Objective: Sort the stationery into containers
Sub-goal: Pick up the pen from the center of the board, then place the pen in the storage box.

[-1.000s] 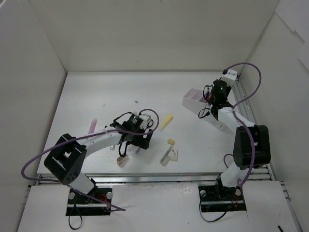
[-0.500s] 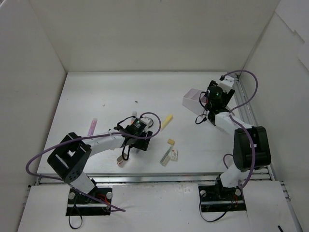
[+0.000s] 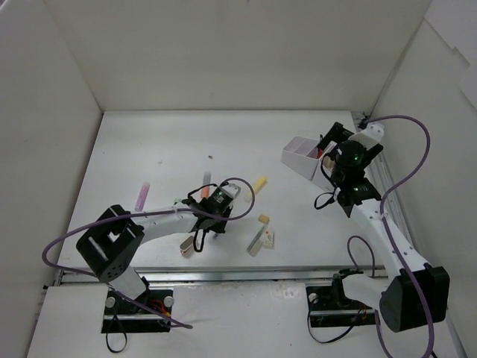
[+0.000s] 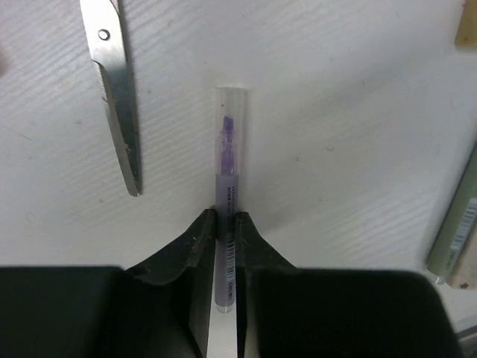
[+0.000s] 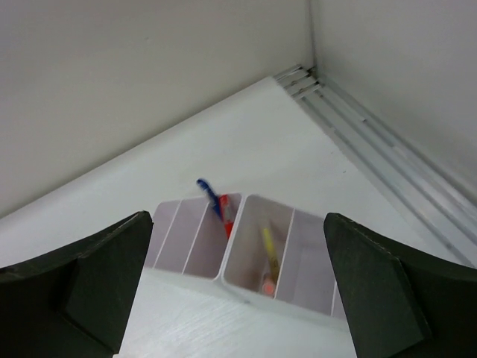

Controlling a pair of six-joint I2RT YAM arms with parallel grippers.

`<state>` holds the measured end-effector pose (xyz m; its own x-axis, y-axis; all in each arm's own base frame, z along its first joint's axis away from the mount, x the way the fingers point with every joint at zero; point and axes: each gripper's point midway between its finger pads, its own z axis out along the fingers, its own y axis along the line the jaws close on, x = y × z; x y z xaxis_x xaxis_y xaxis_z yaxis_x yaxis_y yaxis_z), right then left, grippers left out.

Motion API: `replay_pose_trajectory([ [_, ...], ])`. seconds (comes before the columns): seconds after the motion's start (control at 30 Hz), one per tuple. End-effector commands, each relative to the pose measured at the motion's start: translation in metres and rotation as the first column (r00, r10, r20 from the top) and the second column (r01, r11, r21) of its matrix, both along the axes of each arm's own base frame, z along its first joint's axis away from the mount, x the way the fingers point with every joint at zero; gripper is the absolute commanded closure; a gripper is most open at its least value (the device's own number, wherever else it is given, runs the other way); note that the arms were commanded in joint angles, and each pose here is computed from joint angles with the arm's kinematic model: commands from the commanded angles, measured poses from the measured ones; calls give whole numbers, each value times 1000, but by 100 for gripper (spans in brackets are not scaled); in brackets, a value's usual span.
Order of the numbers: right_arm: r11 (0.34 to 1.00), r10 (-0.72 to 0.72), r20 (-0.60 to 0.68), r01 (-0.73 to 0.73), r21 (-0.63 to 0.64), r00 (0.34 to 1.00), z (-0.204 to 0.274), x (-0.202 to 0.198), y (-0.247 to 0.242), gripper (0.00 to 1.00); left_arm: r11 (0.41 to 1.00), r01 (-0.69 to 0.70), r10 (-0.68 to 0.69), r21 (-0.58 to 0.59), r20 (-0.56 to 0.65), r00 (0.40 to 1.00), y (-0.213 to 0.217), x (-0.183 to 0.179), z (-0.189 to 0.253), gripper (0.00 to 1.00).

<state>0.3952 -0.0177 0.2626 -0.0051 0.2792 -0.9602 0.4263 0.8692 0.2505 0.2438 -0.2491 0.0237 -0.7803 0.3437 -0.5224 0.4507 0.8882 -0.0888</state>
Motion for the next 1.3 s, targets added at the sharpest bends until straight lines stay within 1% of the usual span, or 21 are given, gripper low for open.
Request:
replay_pose_trajectory([
  [0.0,979,182,-58,-176,103,982,1,-18,43,2,998,48,-47,-36,42,998,-11,-4,26,100],
  [0.03,966,238,-60,-230,122,969,-2,-20,56,2,994,76,-68,-76,93,993,-20,-2,44,100],
  [0.07,926,359,-68,-346,154,931,-12,-23,80,2,990,113,-100,-89,135,986,-25,-1,56,100],
  [0.13,866,479,-83,-456,205,874,-26,-28,109,2,974,159,-117,-158,247,962,-36,5,91,100],
  [0.17,782,603,-71,-572,246,794,-28,-33,137,2,968,185,-131,-167,290,948,-37,8,102,100],
  [0.23,689,705,-77,-655,310,705,-45,-39,166,2,954,209,-120,-214,366,923,-43,14,130,100],
  [0.27,603,776,-41,-722,339,629,-44,-45,186,2,951,220,-122,-218,389,913,-44,16,137,100],
  [0.33,513,829,-15,-749,420,559,-62,-52,210,2,942,236,-115,-239,430,896,-48,20,154,100],
  [0.37,437,864,53,-798,414,501,-51,-54,225,2,939,241,-114,-244,441,890,-49,21,159,100],
  [0.47,337,896,99,-809,481,433,-60,-58,252,2,925,278,-136,-259,458,878,-57,21,170,100],
  [0.53,301,908,116,-821,485,402,-57,-61,266,2,928,268,-130,-257,452,882,-59,24,171,100],
  [0.6,294,909,116,-813,502,400,-59,-63,275,2,929,263,-126,-260,444,887,-63,23,174,100],
  [0.73,318,897,116,-805,500,426,-60,-62,279,2,933,225,-79,-281,450,890,-65,27,179,100],
  [0.83,306,902,117,-806,507,416,-60,-66,285,2,934,199,-44,-297,458,888,-66,33,185,100],
  [0.9,294,910,105,-804,517,400,-66,-71,293,7,935,189,-31,-299,463,886,-67,36,189,100],
  [1.0,284,916,96,-800,528,389,-71,-75,302,17,932,189,-24,-308,469,883,-71,40,194,100],
  [1.1,280,918,98,-801,529,385,-69,-74,308,45,933,173,1,-317,481,877,-72,45,200,100],
  [1.13,280,916,101,-798,534,389,-68,-74,310,65,933,167,9,-318,484,875,-72,46,201,100],
  [1.2,273,918,109,-805,527,382,-64,-75,312,78,937,155,17,-315,481,876,-73,49,200,100],
  [1.23,273,917,112,-807,523,382,-62,-76,314,90,937,155,15,-312,481,876,-73,50,200,100],
  [1.27,276,915,118,-810,517,387,-59,-76,313,96,939,154,12,-308,475,880,-75,51,198,100],
])
